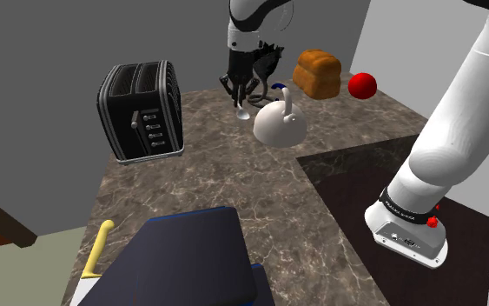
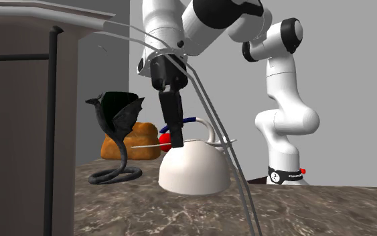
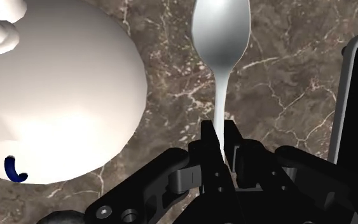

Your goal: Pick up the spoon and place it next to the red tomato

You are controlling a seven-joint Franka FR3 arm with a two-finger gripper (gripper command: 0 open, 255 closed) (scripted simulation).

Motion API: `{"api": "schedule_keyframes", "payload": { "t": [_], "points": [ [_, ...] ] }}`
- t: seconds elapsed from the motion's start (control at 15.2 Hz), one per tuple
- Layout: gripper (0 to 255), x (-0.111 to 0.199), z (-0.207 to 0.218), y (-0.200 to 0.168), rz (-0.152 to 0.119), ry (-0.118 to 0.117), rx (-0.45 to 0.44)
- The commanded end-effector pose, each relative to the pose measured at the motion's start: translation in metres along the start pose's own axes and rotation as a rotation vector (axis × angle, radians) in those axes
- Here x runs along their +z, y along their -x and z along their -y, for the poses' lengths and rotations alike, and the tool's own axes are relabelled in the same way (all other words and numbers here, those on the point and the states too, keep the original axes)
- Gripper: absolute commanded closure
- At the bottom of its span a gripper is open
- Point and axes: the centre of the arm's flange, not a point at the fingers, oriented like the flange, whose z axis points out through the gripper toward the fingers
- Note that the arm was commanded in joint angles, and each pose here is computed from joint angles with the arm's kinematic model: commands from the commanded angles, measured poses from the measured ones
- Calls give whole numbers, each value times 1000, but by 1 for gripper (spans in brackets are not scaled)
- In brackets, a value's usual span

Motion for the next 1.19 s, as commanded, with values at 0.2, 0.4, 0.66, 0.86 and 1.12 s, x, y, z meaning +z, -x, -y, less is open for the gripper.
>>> {"api": "schedule_keyframes", "payload": {
  "t": [0.2,0.4,0.66,0.86,1.12],
  "points": [
    [255,-25,4,4,0,0,0],
    [255,-41,7,6,0,0,0],
    [255,-61,10,9,0,0,0],
    [255,-67,-30,11,0,0,0],
    [255,-75,-82,13,0,0,0]
  ]
}}
